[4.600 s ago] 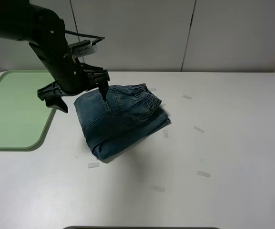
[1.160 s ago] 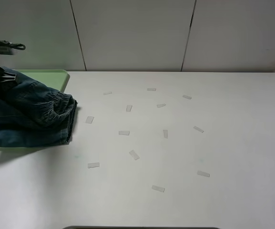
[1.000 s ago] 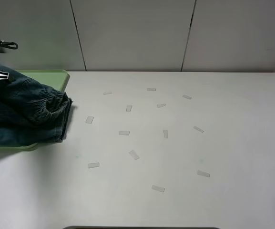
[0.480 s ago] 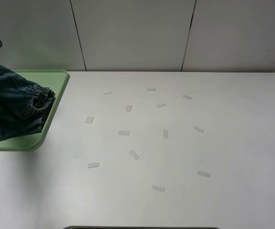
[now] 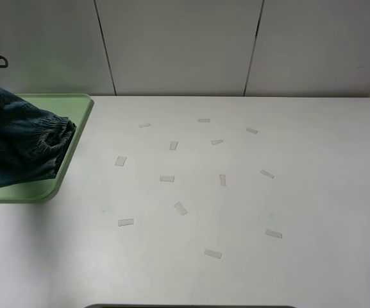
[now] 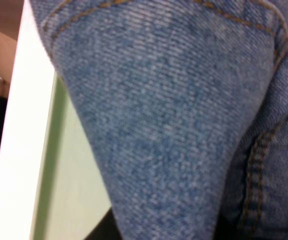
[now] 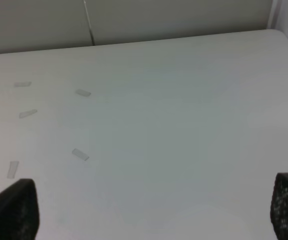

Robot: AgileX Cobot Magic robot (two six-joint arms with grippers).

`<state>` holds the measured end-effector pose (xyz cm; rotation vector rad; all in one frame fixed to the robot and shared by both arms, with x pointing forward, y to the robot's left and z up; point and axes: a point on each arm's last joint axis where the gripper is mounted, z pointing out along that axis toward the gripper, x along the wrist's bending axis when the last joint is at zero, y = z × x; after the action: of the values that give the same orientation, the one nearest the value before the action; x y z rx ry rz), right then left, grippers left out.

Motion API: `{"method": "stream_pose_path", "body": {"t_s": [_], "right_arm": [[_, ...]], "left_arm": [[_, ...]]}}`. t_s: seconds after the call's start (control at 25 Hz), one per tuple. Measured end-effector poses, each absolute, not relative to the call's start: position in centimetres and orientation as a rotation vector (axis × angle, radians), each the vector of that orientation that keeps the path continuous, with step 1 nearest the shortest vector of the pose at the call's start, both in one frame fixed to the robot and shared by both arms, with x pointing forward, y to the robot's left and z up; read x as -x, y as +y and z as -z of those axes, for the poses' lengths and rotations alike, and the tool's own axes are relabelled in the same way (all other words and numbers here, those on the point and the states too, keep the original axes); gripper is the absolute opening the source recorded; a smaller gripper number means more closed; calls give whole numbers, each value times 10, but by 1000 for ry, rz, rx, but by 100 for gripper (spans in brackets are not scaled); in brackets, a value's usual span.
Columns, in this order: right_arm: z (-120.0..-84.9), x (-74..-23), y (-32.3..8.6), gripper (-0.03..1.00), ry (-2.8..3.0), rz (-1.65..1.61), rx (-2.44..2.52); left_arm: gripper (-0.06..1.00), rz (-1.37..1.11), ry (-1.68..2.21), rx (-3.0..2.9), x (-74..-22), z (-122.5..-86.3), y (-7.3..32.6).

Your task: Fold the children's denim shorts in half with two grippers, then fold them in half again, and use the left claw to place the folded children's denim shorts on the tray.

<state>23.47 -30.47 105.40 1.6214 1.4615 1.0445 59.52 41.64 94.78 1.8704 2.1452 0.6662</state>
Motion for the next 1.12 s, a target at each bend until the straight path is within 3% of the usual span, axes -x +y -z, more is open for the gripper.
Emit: {"method": "stream_pose_path", "body": {"t_s": [0.08,0.2,0.24,0.32,0.56,1.12], "right_arm": [[-1054,-235,-305,70,1461,-1044,-1621],[-1054,-235,-305,70,1461,-1044,-1621],[-1054,-235,-305,70,1461,-1044,-1621],[-1054,-235,-305,70,1461,-1044,-1621],[-1054,-235,-305,70,1461,-1044,-1621],[-1054,-235,-305,70,1461,-1044,-1621]], "left_arm": [[26,-668,2144,-1860,-596,-948,416],[75,-682,2143,-1846,-596,-949,419],[84,-688,2143,-1841,-596,-949,420],[93,-697,2142,-1833,-596,-952,421],[99,-741,2134,-1810,-593,-992,421],[99,-456,2305,-1847,-518,-1074,395]]}}
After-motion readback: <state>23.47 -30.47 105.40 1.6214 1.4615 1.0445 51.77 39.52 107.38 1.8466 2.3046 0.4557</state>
